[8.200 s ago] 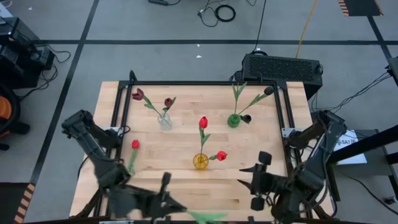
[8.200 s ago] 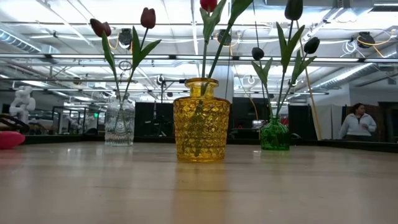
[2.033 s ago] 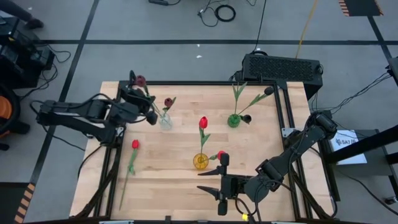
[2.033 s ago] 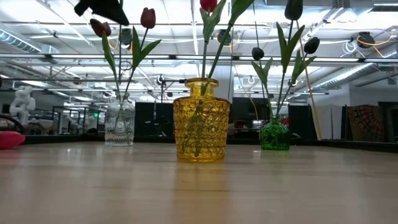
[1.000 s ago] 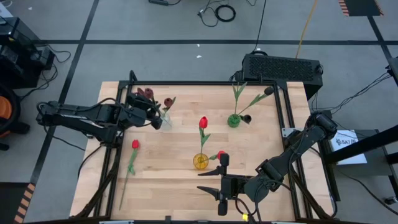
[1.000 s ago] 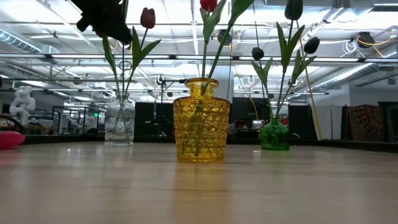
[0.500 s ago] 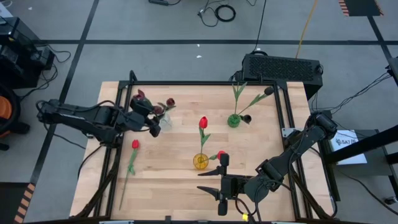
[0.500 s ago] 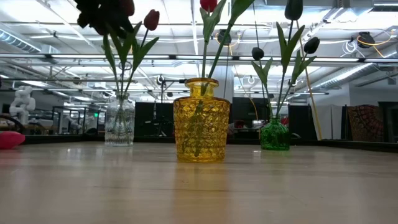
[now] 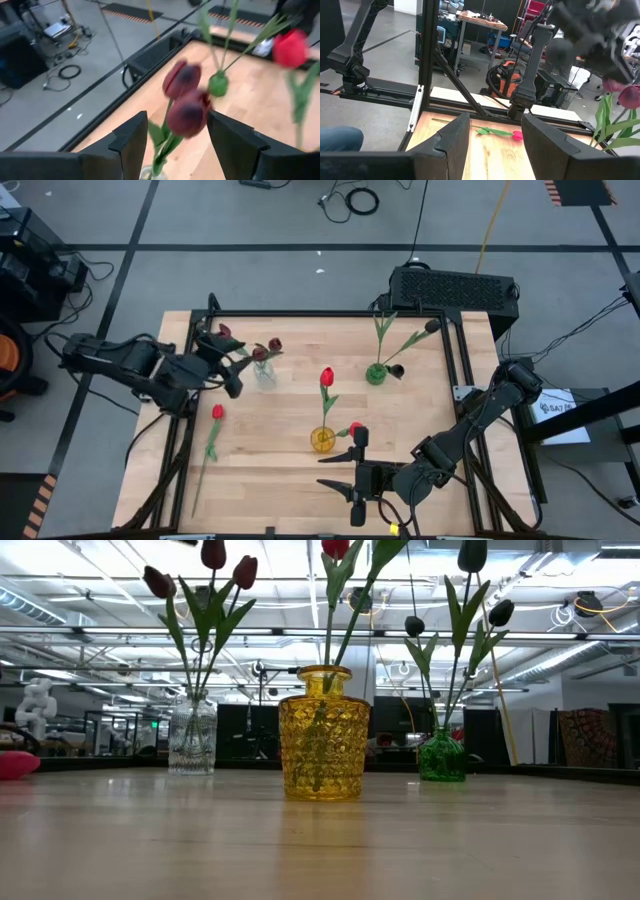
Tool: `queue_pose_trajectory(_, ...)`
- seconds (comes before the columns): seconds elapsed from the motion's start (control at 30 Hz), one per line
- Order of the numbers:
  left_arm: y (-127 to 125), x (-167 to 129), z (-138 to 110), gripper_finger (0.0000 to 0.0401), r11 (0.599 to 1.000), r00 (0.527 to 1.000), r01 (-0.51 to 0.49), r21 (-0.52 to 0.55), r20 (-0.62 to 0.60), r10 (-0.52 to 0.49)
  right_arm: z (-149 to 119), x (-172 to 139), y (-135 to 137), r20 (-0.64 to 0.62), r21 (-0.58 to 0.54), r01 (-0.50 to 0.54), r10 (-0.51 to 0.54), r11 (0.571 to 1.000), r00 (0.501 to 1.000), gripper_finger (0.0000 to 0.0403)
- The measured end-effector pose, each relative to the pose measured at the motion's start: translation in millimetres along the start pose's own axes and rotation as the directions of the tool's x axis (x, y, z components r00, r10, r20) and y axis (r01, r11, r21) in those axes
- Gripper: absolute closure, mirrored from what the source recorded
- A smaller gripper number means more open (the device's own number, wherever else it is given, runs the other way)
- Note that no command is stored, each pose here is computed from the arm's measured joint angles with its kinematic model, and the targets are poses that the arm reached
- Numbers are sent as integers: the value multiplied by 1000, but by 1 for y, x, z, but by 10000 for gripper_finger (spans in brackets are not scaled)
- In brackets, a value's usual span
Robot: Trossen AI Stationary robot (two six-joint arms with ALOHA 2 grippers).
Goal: Sort flowers into vase by color
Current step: Put the dark red flower into the transparent vase, then put the red flower into the yellow vase
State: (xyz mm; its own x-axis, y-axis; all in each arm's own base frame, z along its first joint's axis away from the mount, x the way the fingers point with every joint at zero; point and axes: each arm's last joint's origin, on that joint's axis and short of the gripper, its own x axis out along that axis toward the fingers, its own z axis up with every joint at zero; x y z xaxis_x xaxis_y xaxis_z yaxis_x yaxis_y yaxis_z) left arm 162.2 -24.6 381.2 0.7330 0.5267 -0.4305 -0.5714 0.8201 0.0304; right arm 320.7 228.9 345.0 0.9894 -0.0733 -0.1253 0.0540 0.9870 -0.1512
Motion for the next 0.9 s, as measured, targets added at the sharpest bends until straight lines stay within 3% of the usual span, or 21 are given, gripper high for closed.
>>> queue_pose_trajectory(0.17, 6, -28, 26, 189, 995, 995, 90, -39, 44, -88, 0, 0, 0, -3, -2, 0, 0, 1000, 1000, 230)
queue_pose_trajectory(0.37, -7, -52, 27, 189, 925, 925, 378, -38, -21, -379, -2, -2, 3, -16, -17, -9, 9, 1000, 1000, 230)
queue_pose_trajectory(0.63, -59, -65, -20, 189, 844, 822, 536, 1, -225, -522, 17, -27, 3, 35, 34, -54, 53, 998, 998, 230)
queue_pose_trajectory(0.8, -97, -65, -62, 189, 848, 797, 529, 28, -359, -486, 28, -51, 8, 59, 56, -94, 91, 994, 994, 230)
queue_pose_trajectory(0.9, -112, -64, -87, 189, 871, 778, 491, 31, -466, -422, 26, -66, 13, 22, 18, -33, 32, 999, 999, 230)
